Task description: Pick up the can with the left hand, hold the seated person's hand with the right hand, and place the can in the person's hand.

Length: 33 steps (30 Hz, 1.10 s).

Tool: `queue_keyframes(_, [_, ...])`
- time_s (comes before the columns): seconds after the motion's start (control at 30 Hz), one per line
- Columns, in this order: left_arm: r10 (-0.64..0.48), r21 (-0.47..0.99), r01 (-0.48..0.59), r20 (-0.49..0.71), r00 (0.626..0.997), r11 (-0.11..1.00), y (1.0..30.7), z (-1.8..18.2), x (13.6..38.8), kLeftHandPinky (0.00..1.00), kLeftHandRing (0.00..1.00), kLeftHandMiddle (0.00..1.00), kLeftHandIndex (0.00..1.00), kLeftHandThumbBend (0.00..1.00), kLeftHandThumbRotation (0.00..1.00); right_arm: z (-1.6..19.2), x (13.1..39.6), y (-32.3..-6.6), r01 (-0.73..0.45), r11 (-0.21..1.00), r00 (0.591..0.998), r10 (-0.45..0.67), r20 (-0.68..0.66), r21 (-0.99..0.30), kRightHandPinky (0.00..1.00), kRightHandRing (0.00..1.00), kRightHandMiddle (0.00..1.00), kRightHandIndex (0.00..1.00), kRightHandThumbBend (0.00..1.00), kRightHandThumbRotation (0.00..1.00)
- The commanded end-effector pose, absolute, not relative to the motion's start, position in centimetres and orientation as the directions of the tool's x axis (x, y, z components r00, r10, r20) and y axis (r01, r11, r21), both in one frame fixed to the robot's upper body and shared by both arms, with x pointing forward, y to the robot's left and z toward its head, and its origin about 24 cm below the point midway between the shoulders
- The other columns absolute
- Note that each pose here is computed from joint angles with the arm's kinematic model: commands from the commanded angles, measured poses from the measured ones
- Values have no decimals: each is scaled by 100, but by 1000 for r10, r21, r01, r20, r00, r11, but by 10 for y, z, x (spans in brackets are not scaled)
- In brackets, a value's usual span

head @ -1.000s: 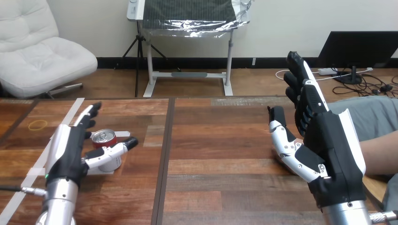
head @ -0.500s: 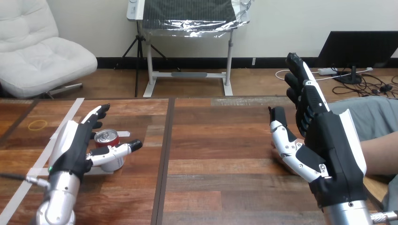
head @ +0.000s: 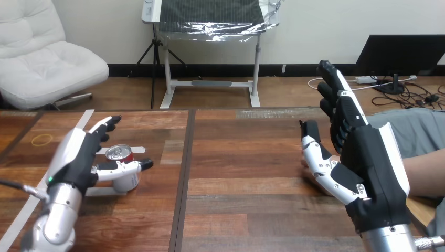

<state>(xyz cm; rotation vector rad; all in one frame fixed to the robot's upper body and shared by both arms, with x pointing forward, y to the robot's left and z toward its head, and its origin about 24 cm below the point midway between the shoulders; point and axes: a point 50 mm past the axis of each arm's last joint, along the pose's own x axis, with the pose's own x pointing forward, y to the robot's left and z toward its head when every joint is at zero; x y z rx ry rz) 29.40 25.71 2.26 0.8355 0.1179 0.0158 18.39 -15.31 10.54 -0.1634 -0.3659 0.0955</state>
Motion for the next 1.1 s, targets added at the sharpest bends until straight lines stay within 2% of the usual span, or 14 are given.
queue_keyframes(0.0, [17,804,-4,-7,1000,595,258,60,317,80,85,88,88,87,34,120,191,-152,-66,983,898,134,420,-172,100,100,100,95,11,0])
queue_keyframes(0.23, [4,862,2,-4,1000,508,261,70,320,79,85,87,88,88,36,120,191,-153,-66,982,896,136,422,-175,100,100,100,95,12,0])
queue_keyframes(0.8, [7,925,-31,31,999,378,269,86,322,76,82,84,84,89,27,119,191,-153,-73,984,899,136,415,-165,100,100,100,94,13,0])
queue_keyframes(1.07, [-5,950,-13,15,1000,313,271,92,322,74,80,83,83,89,25,119,191,-154,-72,982,900,141,412,-177,100,100,100,94,14,0])
